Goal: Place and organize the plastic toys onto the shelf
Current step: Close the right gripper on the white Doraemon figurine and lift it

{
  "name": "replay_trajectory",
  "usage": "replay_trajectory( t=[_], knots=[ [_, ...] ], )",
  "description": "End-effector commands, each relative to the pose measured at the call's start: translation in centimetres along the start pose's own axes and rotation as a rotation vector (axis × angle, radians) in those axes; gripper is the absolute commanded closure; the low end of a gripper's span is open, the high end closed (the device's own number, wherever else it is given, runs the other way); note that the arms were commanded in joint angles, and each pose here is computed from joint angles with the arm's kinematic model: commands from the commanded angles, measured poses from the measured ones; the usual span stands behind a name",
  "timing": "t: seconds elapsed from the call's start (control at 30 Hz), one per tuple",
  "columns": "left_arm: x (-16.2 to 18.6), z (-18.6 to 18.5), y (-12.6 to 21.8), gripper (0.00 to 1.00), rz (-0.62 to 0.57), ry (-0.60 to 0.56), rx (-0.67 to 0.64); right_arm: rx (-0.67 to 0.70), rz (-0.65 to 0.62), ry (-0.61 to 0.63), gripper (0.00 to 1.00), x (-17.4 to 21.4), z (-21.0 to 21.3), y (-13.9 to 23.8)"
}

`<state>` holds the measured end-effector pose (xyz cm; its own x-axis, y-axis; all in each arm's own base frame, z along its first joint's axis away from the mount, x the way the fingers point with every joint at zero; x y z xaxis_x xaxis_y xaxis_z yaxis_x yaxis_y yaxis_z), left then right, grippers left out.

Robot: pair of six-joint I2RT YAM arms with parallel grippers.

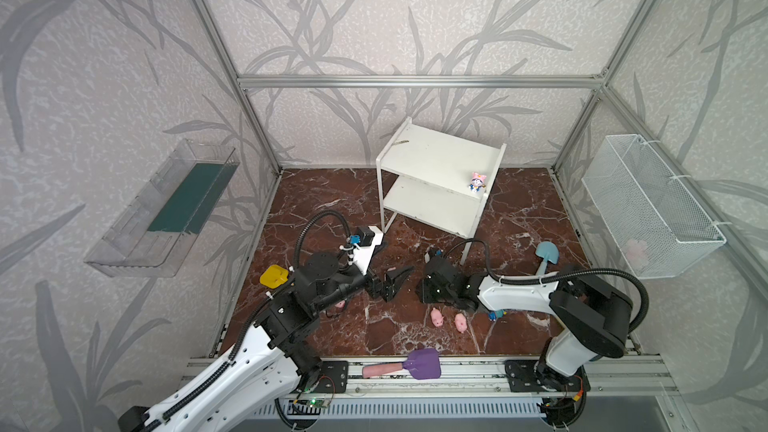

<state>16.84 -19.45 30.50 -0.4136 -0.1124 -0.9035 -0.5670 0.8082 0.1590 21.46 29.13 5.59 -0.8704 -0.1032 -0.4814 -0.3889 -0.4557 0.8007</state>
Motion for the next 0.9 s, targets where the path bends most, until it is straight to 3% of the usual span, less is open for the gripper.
replay_trajectory(
  t=[0.0, 0.3, 0.43, 0.57, 0.87],
  knots=[
    [-0.5, -0.6, 0.3, 0.01, -0.021, -0.002, 0.023, 0.142, 0.03, -0.031, 0.6, 1.1, -2.5, 0.2],
    [-0.3, -0.5, 0.3, 0.01, -0.02, 0.001, 0.025, 0.185, -0.004, -0.051, 0.44, 0.7, -3.0, 0.7],
    [-0.3, -0.6, 0.4, 0.01, -0.02, 0.0, 0.024, 0.198, -0.003, -0.039, 0.44, 0.4, -3.0, 0.2],
    [-0.3, -0.5, 0.5, 0.01, -0.02, 0.0, 0.021, 0.22, -0.002, -0.028, 0.45, 0.2, -3.1, -0.2],
    [-0.3, -0.6, 0.6, 0.01, -0.017, -0.002, 0.018, 0.23, 0.012, -0.017, 0.59, 0.6, -3.3, -0.5]
  ],
)
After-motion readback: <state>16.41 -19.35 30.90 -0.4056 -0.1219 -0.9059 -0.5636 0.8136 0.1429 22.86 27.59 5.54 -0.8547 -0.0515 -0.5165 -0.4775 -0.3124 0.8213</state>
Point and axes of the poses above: each gripper's point midway between its finger pads, its own y axis back along the fingers, its own z axis along the line the jaws close on, x = y × z, the point moved 4 cm from there along y, back along the fingers, and after that the axes turned 10 degrees about y, right-handed, at the moved point
